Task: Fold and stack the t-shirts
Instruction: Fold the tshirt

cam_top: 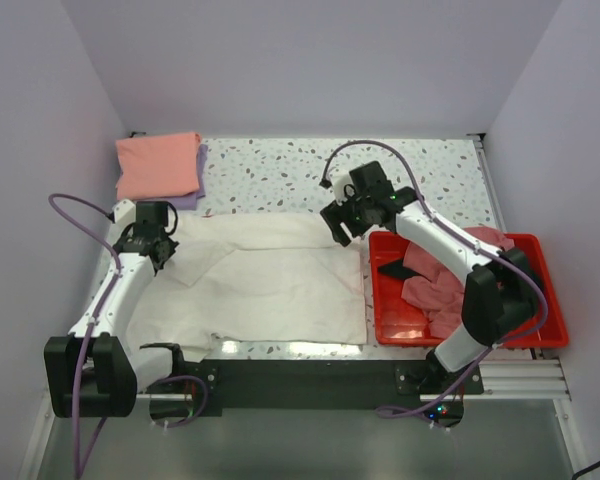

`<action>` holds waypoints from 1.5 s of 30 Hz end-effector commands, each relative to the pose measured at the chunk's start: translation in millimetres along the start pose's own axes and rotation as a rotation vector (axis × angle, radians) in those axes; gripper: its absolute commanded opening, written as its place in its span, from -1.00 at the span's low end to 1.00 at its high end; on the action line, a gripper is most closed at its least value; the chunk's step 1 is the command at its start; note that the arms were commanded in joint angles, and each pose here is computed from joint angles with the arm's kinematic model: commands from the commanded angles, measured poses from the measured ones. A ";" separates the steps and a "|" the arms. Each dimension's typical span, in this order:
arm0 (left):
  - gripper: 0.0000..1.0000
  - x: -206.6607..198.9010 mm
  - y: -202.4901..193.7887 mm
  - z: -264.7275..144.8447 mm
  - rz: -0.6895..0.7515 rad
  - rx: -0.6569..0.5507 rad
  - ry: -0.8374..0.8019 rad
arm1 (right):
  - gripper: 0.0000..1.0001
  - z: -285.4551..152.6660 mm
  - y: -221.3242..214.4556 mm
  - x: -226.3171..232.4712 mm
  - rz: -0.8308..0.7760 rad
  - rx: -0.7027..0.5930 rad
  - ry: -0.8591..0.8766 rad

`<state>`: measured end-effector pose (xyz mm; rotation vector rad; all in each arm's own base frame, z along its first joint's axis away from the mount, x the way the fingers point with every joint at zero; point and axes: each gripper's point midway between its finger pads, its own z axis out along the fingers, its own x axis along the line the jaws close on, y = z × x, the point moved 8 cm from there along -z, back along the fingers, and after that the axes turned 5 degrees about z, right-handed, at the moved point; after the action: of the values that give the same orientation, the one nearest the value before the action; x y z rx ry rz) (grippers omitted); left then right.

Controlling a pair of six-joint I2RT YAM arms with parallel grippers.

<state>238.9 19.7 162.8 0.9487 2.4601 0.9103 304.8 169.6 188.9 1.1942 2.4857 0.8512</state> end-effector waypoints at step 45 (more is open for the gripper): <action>0.17 1.6 -84.1 6.8 0.098 0.243 -0.201 | 0.98 -13.8 -25.3 62.7 0.226 -0.146 -0.083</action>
<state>191.1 -24.6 92.5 1.2201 2.4488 0.4708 241.2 203.6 178.0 1.4507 2.2627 0.9789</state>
